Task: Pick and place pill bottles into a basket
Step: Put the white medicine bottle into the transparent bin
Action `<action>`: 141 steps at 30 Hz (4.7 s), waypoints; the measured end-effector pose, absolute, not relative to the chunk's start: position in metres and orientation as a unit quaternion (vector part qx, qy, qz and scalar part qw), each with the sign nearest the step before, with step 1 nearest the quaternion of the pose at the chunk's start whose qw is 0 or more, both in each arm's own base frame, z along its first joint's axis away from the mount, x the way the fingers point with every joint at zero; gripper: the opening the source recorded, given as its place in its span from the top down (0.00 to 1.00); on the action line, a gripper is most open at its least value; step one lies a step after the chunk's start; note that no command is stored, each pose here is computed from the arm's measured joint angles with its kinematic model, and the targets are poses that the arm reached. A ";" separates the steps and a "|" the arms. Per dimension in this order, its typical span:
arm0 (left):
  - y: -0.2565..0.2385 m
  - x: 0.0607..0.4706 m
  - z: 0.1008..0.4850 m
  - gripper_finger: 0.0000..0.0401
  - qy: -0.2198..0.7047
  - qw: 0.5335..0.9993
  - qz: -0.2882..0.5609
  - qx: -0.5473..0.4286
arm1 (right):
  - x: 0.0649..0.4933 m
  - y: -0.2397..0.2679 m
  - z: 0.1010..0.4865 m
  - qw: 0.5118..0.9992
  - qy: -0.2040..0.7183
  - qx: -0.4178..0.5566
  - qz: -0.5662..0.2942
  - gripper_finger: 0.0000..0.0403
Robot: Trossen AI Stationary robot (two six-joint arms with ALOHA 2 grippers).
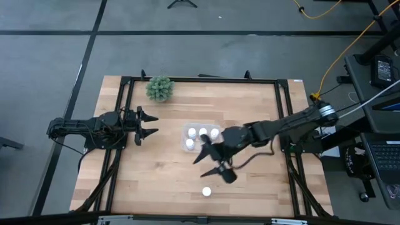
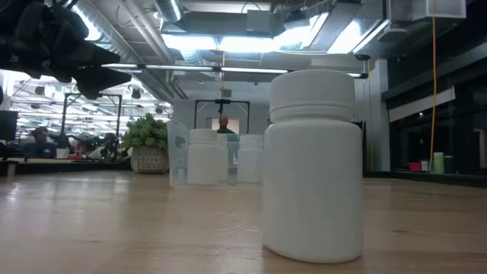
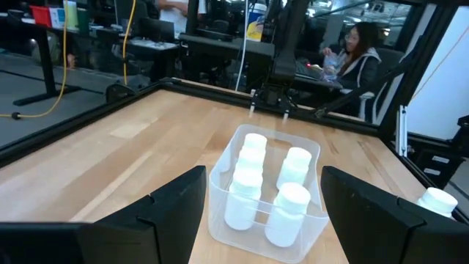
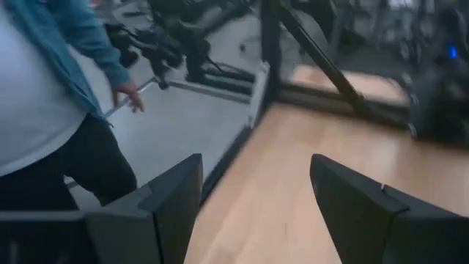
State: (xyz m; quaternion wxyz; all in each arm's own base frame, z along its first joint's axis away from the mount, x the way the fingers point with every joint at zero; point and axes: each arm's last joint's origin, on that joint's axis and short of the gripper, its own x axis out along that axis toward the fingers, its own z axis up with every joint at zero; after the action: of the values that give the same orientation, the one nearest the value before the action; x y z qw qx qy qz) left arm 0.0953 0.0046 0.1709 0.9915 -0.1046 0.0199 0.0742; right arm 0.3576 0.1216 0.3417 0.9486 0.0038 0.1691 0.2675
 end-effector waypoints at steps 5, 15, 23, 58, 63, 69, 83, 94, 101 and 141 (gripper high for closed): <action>0.005 0.095 0.171 0.35 0.020 0.992 0.074 -0.105 | 0.385 0.133 0.347 0.943 0.189 -0.010 0.274 0.37; 0.005 0.095 0.171 0.35 0.020 0.992 0.074 -0.105 | 0.375 0.153 0.342 0.904 0.412 0.001 0.112 0.37; 0.005 0.095 0.171 0.35 0.020 0.992 0.074 -0.105 | 0.379 0.179 0.306 0.851 0.506 0.108 0.093 0.30; 0.005 0.095 0.171 0.35 0.020 0.992 0.074 -0.105 | 0.399 0.225 0.216 0.803 0.578 0.140 0.033 0.17; 0.005 0.095 0.171 0.35 0.020 0.992 0.074 -0.105 | 0.400 0.223 0.216 0.804 0.577 0.141 0.033 0.17; 0.005 0.095 0.171 0.35 0.020 0.992 0.074 -0.105 | 0.400 0.224 0.214 0.804 0.577 0.143 0.032 0.17; 0.005 0.095 0.171 0.35 0.017 0.992 0.074 -0.105 | 0.398 0.223 0.163 0.786 0.596 0.165 0.021 0.17; 0.005 0.095 0.171 0.35 0.020 0.992 0.074 -0.105 | 0.396 0.224 0.157 0.776 0.603 0.186 0.027 0.19; 0.005 0.095 0.171 0.35 0.020 0.992 0.074 -0.105 | 0.401 0.227 0.167 0.783 0.591 0.190 0.035 0.23; 0.005 0.095 0.171 0.35 0.020 0.992 0.074 -0.105 | 0.410 0.180 0.291 0.828 0.557 0.026 -0.054 0.57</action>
State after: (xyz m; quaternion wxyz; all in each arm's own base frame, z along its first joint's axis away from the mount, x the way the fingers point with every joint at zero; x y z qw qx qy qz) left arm 0.0953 0.0046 0.1709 0.9915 -0.1048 0.0199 0.0743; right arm 0.4103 0.1796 0.2905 0.8285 0.0261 0.5569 -0.0536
